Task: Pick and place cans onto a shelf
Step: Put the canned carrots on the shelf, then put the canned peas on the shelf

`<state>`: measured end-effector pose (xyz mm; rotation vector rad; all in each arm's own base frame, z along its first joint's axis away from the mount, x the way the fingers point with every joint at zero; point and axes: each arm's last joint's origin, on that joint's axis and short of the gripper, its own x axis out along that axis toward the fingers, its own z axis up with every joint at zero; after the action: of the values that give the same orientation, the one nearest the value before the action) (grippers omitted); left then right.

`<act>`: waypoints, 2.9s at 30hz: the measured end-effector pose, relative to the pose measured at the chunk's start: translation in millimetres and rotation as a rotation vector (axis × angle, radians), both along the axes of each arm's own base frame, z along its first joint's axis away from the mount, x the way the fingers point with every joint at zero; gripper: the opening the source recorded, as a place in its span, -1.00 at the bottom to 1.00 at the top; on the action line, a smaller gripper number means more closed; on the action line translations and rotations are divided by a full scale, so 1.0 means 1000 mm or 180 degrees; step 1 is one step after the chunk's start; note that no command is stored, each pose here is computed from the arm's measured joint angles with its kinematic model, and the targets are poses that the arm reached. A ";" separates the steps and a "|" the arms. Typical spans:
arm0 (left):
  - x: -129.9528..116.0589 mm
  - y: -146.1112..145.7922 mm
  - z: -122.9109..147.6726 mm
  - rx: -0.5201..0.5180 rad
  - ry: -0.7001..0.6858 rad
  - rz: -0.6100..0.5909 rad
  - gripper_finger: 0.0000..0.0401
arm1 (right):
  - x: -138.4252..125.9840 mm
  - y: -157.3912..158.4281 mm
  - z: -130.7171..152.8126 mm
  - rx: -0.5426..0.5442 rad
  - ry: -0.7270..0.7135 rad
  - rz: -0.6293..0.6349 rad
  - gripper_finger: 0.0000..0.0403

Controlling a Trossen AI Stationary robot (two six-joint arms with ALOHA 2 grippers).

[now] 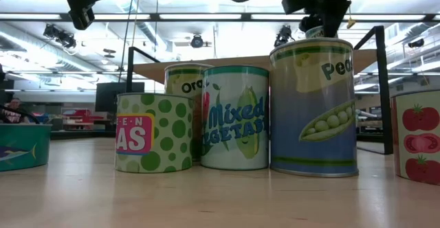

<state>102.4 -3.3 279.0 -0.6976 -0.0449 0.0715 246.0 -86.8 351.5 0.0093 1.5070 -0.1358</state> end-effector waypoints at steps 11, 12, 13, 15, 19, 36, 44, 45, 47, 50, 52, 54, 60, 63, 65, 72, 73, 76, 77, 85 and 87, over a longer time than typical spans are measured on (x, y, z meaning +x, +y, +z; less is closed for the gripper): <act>0.000 0.000 0.000 0.0000 -0.0002 -0.0002 0.08 | 0.001 0.005 0.012 -0.0164 -0.0113 0.0048 0.98; 0.000 0.000 0.000 0.0000 -0.0002 -0.0002 0.08 | 0.001 0.005 0.014 -0.0191 -0.0128 0.0045 0.98; 0.000 0.000 0.000 0.0000 -0.0001 -0.0002 0.08 | 0.001 0.005 0.015 -0.0210 -0.0145 0.0044 0.98; 0.000 0.000 0.000 0.0000 -0.0002 -0.0002 0.08 | 0.002 0.006 0.019 -0.0231 -0.0185 0.0055 0.98; 0.000 0.000 0.000 -0.0001 -0.0001 -0.0002 0.08 | 0.003 0.010 0.024 -0.0250 -0.0254 0.0106 0.98; 0.000 0.000 0.000 0.0004 -0.0001 -0.0002 0.08 | 0.030 0.058 0.030 -0.0419 -0.0876 0.0296 0.98; 0.000 0.000 0.000 0.0004 -0.0001 -0.0002 0.08 | 0.044 0.097 0.031 -0.0287 -0.1274 0.0364 0.98; 0.000 0.000 0.000 0.0004 -0.0003 -0.0002 0.08 | 0.045 0.102 0.031 -0.0248 -0.1348 0.0341 0.98; 0.000 0.000 0.000 0.0005 -0.0001 -0.0002 0.08 | 0.048 0.111 0.031 -0.0149 -0.1479 0.0270 0.98; 0.000 0.000 0.000 0.0006 -0.0002 -0.0001 0.08 | 0.051 0.124 0.033 0.0000 -0.1645 0.0156 0.98; 0.000 0.000 0.000 0.0006 0.0000 -0.0007 0.08 | 0.052 0.133 0.035 0.0088 -0.1741 0.0087 0.98; 0.000 0.000 0.000 0.0008 -0.0002 -0.0036 0.08 | 0.052 0.143 0.036 0.0175 -0.1809 0.0018 0.98; 0.000 -0.002 0.000 0.0015 -0.0001 -0.0223 0.08 | 0.049 0.174 0.032 0.0207 -0.1840 -0.0114 0.98; 0.001 -0.003 0.000 0.0019 0.0007 -0.0293 0.08 | 0.054 0.191 0.023 0.0278 -0.1800 -0.0128 0.98; 0.001 -0.003 -0.001 0.0018 0.0026 -0.0331 0.08 | 0.059 0.203 0.015 0.0314 -0.1748 -0.0116 0.98; 0.004 -0.004 -0.002 -0.0006 0.0062 -0.0435 0.08 | 0.066 0.238 -0.008 0.0407 -0.1559 -0.0078 0.98; 0.004 -0.004 -0.002 -0.0006 0.0067 -0.0437 0.08 | 0.066 0.242 -0.011 0.0426 -0.1530 -0.0089 0.98; 0.004 -0.004 -0.002 -0.0008 0.0082 -0.0436 0.08 | 0.065 0.254 -0.017 0.0468 -0.1468 -0.0121 0.98; 0.005 -0.004 -0.002 -0.0008 0.0083 -0.0436 0.08 | 0.064 0.257 -0.018 0.0489 -0.1452 -0.0130 0.98; 0.005 -0.004 -0.002 -0.0014 0.0087 -0.0436 0.08 | 0.054 0.281 -0.026 0.0561 -0.1330 -0.0228 0.98; 0.005 -0.004 -0.002 -0.0015 0.0088 -0.0436 0.08 | 0.051 0.286 -0.029 0.0537 -0.1286 -0.0245 0.98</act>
<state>107.0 -7.6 276.6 -0.7026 0.0296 -0.0501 296.9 199.5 322.3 0.2182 1.1109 -0.0631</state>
